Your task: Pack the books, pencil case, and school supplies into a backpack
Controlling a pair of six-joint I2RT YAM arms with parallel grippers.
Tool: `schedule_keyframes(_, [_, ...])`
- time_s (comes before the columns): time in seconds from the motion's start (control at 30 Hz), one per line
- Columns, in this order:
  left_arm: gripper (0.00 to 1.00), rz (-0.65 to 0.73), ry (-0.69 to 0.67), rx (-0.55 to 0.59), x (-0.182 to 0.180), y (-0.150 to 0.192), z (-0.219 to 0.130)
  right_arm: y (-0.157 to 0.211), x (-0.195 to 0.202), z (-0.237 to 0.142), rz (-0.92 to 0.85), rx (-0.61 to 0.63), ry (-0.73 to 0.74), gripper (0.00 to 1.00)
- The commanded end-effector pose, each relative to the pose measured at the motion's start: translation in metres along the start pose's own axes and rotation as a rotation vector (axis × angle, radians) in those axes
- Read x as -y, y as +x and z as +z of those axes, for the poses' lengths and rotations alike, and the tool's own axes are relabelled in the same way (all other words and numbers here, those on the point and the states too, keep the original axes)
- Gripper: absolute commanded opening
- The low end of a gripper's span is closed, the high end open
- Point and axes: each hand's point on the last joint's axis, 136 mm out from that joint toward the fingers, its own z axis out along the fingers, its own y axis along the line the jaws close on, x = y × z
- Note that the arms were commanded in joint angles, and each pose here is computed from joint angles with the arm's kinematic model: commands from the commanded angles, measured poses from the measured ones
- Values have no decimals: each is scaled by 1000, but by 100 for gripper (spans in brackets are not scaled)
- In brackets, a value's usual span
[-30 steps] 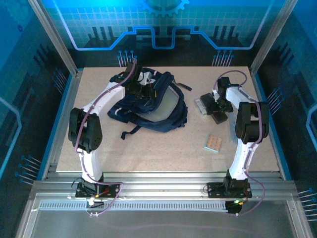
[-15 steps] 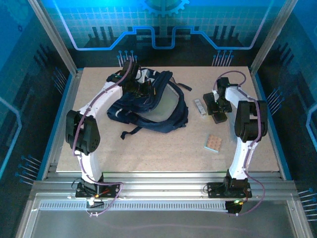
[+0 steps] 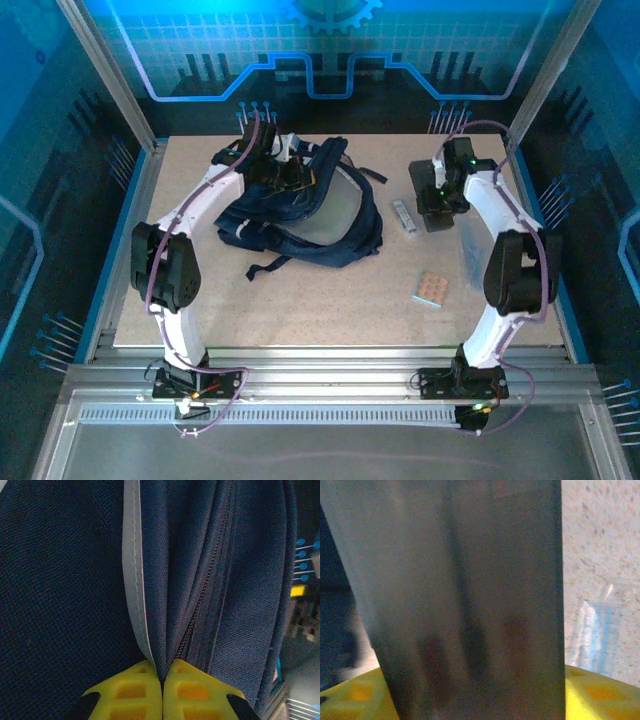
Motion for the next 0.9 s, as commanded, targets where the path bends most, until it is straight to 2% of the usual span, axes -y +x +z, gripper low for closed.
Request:
schedule_keyframes(0.0, [0,38,160,77,39,-19,-13,-2,-53,-25,12,30,-167,51])
schedule_keyframes(0.13, [0,14,188,101,41,-20,-11,-13,-110,-30,37,63,-338,51])
schedule_keyframes(0.4, [0,-3,242,144,54,-23,-20,-34,-208,3,150,34,-586,49])
schedule_keyframes(0.53, [0,-9,255,147,59,-24,-23,-35,-246,35,189,-40,-594,49])
schedule_keyframes(0.63, [0,-7,265,148,64,-25,-27,-38,-276,48,217,-65,-655,49])
schedule_keyframes(0.7, [0,-9,268,152,65,-27,-28,-45,-297,47,217,-69,-708,55])
schedule_keyframes(0.8, [0,-11,273,155,68,-29,-30,-53,-322,35,187,-50,-808,73])
schedule_keyframes(0.87, [0,-11,278,163,70,-30,-33,-54,-323,30,170,-44,-830,82])
